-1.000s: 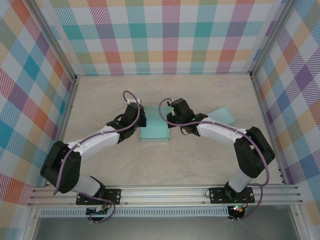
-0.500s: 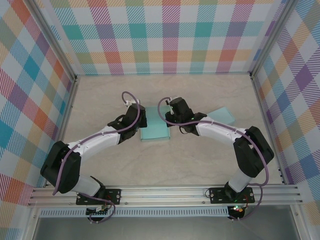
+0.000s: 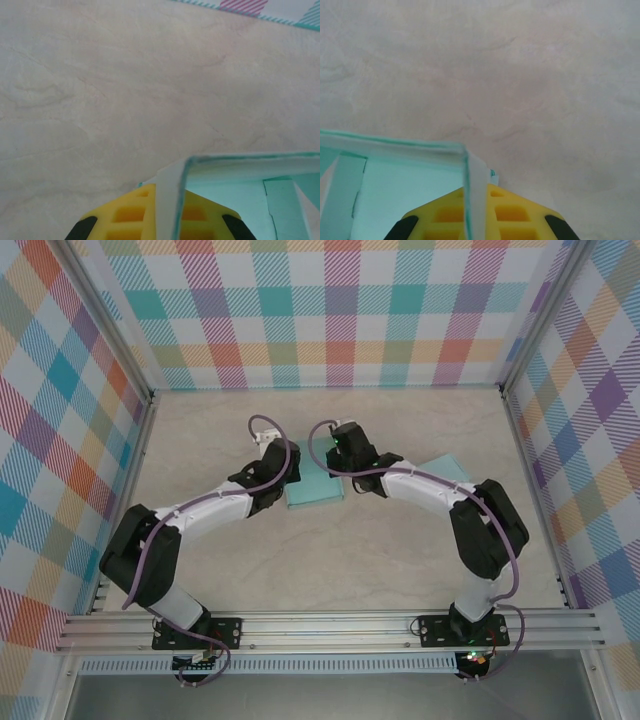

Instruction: Fold the paper box

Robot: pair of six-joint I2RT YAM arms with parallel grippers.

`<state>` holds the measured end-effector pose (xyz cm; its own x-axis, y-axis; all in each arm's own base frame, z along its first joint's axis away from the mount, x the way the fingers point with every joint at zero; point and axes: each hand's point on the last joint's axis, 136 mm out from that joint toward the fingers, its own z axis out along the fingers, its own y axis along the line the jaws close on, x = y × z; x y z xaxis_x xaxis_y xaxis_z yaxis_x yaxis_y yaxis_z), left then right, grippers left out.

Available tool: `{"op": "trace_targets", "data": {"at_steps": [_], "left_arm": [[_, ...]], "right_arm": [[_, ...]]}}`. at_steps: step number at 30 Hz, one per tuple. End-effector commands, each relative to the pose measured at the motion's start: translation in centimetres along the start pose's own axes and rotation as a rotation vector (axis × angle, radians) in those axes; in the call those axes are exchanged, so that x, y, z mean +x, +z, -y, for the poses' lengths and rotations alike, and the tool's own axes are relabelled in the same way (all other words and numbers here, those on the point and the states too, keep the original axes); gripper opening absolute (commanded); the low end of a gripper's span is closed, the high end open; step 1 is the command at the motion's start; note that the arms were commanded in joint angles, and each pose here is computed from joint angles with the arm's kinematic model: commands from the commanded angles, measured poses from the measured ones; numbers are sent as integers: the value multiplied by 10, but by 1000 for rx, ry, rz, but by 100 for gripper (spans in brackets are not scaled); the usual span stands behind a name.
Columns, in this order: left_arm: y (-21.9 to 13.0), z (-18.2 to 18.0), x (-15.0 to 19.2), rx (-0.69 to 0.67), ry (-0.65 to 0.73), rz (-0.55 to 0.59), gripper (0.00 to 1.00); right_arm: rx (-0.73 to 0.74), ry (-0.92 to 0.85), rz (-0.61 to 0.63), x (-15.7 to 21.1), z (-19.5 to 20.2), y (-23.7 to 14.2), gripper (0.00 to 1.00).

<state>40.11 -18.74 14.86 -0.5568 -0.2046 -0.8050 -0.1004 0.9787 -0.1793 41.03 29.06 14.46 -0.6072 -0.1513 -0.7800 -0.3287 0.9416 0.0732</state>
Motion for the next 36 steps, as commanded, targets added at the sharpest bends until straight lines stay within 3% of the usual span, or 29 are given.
{"op": "trace_targets", "data": {"at_steps": [1, 8, 18, 36], "left_arm": [[4, 17, -21, 27, -80, 78, 3], [17, 11, -5, -9, -128, 71, 3], [21, 5, 13, -69, -87, 73, 4], [12, -25, 50, -144, -80, 50, 6]], "right_arm": [[-4, 18, 88, -26, -8, 5, 8], [-39, 101, 78, -14, -14, 20, 9], [-90, 197, 22, 16, -19, 22, 9], [-75, 141, -50, 74, -15, 12, 9]]}}
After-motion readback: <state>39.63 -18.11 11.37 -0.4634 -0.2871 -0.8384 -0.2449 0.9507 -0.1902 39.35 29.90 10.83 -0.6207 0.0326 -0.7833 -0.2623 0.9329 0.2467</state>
